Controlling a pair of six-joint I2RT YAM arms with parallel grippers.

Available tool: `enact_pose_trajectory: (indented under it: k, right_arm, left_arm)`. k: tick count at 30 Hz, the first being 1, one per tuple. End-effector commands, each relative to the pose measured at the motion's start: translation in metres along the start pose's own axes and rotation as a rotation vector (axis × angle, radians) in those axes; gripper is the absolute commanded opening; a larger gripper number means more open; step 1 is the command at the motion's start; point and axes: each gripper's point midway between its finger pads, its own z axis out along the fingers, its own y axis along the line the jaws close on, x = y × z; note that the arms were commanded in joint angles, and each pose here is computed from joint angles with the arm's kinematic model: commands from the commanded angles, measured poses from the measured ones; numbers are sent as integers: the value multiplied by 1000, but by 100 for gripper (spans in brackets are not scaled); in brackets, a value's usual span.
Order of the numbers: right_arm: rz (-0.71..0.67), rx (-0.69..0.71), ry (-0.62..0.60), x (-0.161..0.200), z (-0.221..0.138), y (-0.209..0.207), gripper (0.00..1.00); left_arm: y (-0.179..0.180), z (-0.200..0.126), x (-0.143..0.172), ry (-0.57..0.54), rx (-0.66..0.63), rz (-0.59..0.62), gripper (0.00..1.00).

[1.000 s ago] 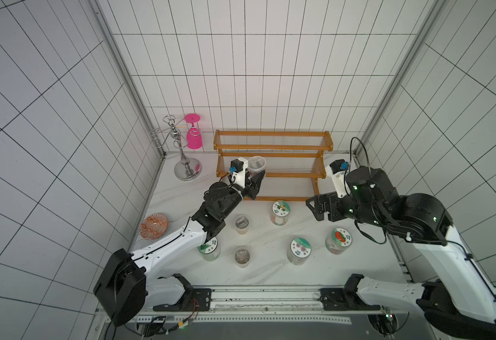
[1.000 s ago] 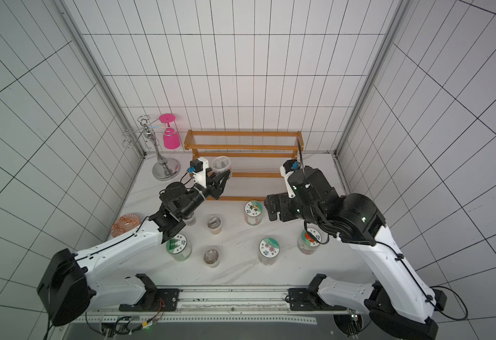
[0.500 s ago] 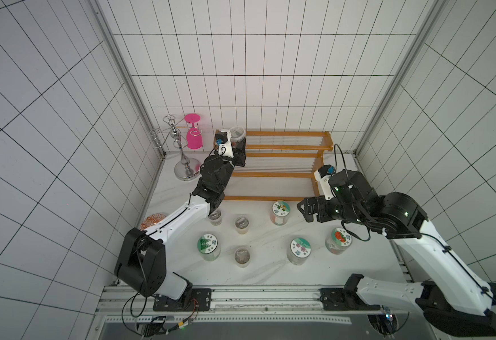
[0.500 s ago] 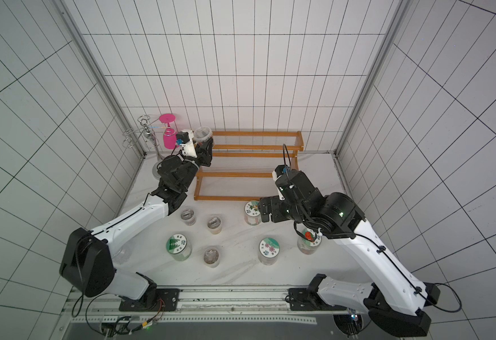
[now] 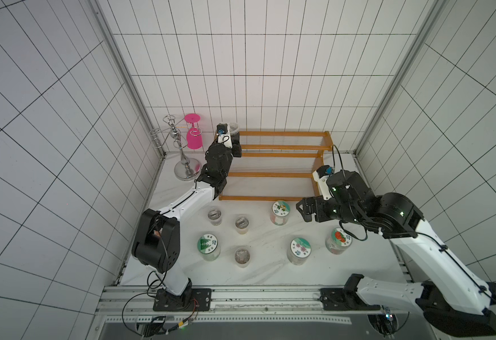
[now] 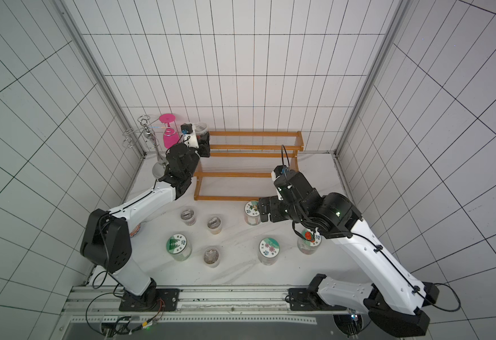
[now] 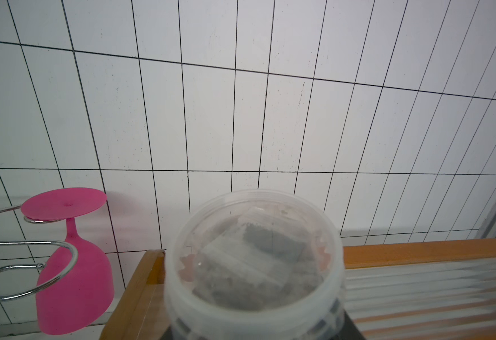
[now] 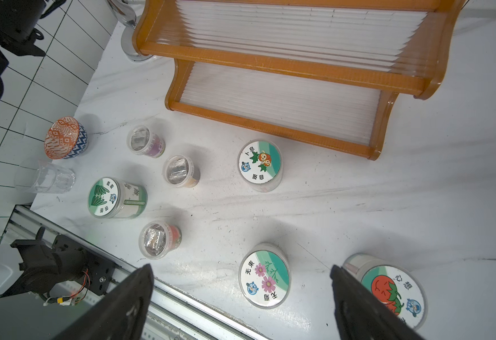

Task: Place the seed container on the shelf
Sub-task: Place the seed jar on the shelf.

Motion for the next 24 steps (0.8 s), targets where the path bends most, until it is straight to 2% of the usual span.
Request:
enact_pose_trajectory:
  k: [1, 17, 24]
  right_arm:
    - [15, 1, -5, 1, 2, -2, 97]
    - [23, 1, 2, 4, 6, -4, 97]
    - [27, -3, 7, 7, 7, -5, 97]
  left_arm:
    - [4, 9, -4, 3, -14, 8, 42]
    - [13, 25, 23, 95, -49, -1, 43]
    - [16, 22, 23, 108, -61, 10, 62]
